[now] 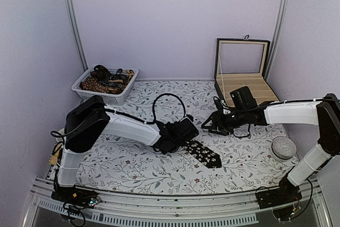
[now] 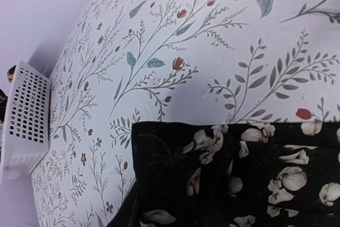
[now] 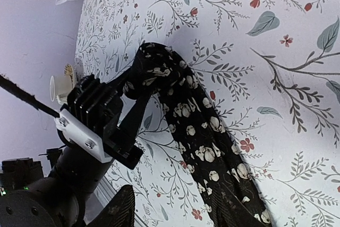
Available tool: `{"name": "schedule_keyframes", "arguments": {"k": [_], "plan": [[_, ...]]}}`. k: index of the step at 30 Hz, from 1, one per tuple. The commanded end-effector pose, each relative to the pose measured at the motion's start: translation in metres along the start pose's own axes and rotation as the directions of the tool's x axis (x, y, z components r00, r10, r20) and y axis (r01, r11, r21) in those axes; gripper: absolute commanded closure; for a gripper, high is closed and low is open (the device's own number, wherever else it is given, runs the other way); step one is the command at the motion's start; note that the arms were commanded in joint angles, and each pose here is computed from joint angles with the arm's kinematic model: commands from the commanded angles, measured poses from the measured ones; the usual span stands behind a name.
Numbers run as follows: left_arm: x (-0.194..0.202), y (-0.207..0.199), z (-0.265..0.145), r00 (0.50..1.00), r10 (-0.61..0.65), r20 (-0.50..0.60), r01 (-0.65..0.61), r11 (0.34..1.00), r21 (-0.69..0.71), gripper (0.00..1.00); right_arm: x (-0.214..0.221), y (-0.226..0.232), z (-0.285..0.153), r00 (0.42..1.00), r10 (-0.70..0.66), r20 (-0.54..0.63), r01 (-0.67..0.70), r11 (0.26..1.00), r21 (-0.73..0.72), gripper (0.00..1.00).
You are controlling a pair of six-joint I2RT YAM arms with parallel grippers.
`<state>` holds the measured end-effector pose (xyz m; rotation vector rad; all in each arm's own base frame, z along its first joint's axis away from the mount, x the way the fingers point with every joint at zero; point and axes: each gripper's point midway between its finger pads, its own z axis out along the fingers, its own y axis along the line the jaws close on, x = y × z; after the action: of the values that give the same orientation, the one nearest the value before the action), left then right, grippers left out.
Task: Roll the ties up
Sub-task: Roll the tie at the center of the board.
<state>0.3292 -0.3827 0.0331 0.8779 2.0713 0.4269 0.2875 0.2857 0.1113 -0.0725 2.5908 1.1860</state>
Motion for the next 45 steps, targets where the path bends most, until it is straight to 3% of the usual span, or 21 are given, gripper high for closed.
{"name": "schedule_keyframes", "arguments": {"k": [1, 9, 16, 20, 33, 36, 38, 40, 45], "plan": [[0.061, -0.02, 0.007, 0.962, 0.216, -0.166, -0.222, 0.975, -0.018, 0.94, -0.012, 0.014, -0.018, 0.998, -0.029, 0.063, 0.032, 0.999, -0.038, 0.51], [0.054, -0.042, -0.004, 0.951, 0.263, -0.161, -0.271, 0.962, -0.029, 0.91, 0.008, 0.003, -0.001, 0.998, 0.051, -0.022, -0.053, 0.994, -0.099, 0.52], [0.047, -0.048, -0.007, 0.943, 0.282, -0.176, -0.296, 0.954, -0.054, 0.91, 0.04, -0.026, 0.027, 0.975, 0.171, -0.14, -0.187, 0.976, -0.109, 0.68], [0.041, -0.053, -0.01, 0.945, 0.286, -0.162, -0.296, 0.954, -0.044, 0.91, 0.054, -0.035, 0.039, 0.962, 0.197, -0.187, -0.216, 0.973, -0.086, 0.7], [0.031, -0.063, -0.017, 0.948, 0.285, -0.14, -0.286, 0.958, 0.009, 0.72, 0.069, -0.075, 0.059, 0.954, 0.221, -0.205, -0.211, 0.975, 0.067, 0.71], [0.03, -0.062, -0.018, 0.946, 0.294, -0.137, -0.297, 0.955, -0.003, 0.75, 0.071, -0.08, 0.061, 0.953, 0.222, -0.207, -0.208, 0.974, 0.086, 0.71], [0.032, -0.063, -0.017, 0.936, 0.323, -0.14, -0.33, 0.944, -0.029, 0.87, 0.07, -0.082, 0.061, 0.954, 0.22, -0.204, -0.203, 0.974, 0.098, 0.72], [0.038, -0.062, -0.015, 0.915, 0.366, -0.169, -0.381, 0.922, -0.063, 0.91, 0.068, -0.081, 0.059, 0.957, 0.212, -0.197, -0.194, 0.975, 0.107, 0.72], [0.052, -0.072, -0.011, 0.881, 0.43, -0.199, -0.45, 0.89, -0.073, 0.92, 0.056, -0.077, 0.049, 0.973, 0.168, -0.16, -0.146, 0.979, 0.141, 0.72]]}}
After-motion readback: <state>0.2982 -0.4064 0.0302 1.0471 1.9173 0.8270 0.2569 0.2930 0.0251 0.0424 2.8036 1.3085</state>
